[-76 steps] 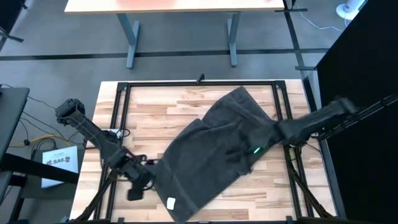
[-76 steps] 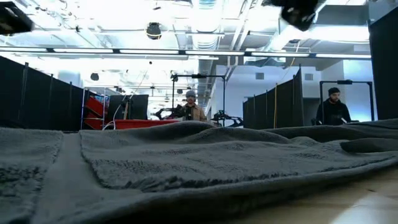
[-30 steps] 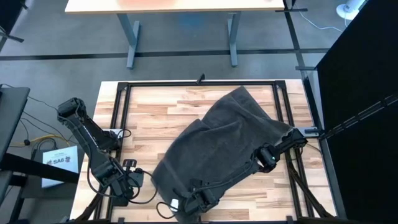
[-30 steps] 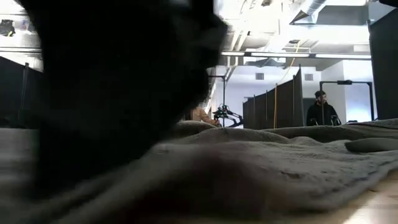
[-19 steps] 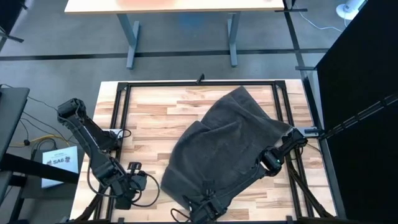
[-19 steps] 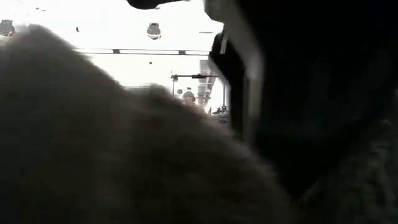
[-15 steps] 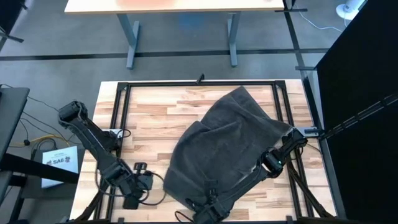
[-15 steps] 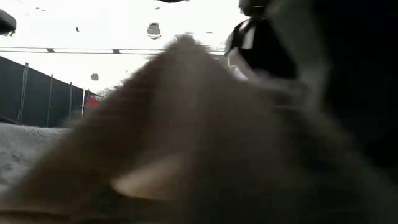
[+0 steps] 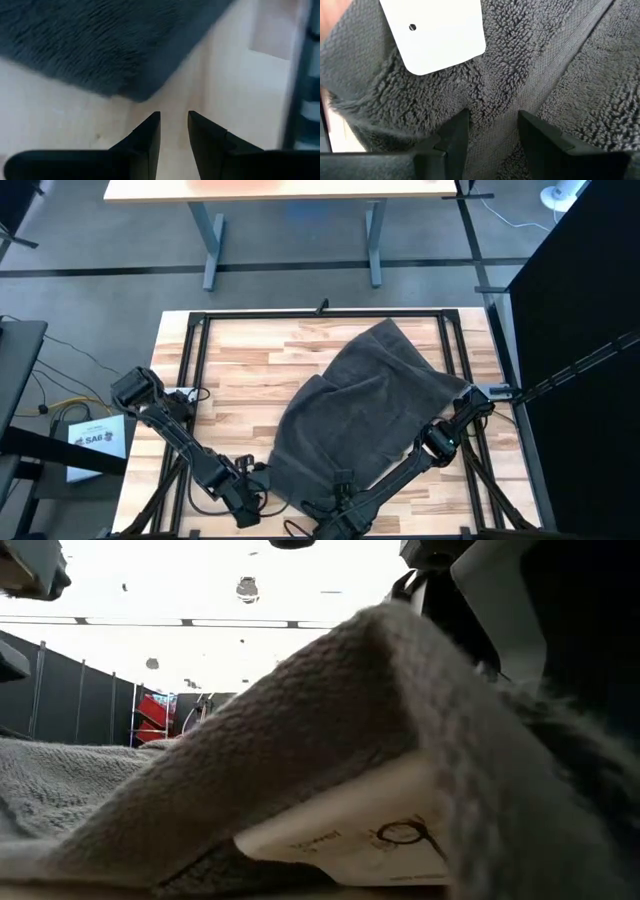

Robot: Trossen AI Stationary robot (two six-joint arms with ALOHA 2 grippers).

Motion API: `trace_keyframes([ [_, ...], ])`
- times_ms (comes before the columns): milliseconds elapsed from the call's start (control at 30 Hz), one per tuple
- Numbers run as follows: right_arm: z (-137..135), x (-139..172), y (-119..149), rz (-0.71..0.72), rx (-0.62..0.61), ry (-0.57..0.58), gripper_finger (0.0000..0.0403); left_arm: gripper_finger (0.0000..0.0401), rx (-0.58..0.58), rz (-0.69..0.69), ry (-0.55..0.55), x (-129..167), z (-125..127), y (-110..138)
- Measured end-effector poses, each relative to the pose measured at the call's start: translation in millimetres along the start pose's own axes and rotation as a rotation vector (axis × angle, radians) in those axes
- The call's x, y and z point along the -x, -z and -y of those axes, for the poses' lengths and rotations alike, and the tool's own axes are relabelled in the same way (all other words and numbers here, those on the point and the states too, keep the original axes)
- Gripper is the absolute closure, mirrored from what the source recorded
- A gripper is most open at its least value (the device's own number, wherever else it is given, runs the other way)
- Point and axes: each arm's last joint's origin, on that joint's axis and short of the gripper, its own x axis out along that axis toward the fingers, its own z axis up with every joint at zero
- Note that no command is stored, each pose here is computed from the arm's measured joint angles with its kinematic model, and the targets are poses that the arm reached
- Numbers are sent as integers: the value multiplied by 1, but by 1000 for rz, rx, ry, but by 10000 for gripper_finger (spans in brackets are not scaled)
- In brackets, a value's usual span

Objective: Roll towel
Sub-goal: Roll the black towel

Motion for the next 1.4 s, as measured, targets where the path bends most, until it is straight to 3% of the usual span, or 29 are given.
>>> trace_keyframes([
  [167,0,0,-1,5,-27,-2,246,318,57,112,-89,0,-2,3],
  [400,2,1,-2,6,-45,-2,246,318,28,122,-88,0,-1,2],
  [567,4,1,-3,3,-53,0,246,318,42,228,-84,1,3,-2],
  [767,6,0,-5,6,-66,1,246,318,32,259,-105,1,1,-4],
  [1033,7,0,-5,5,-75,2,246,318,74,356,-150,-2,-4,-8],
  [1400,7,0,-5,4,-75,4,246,318,141,387,-113,-9,-6,-11],
])
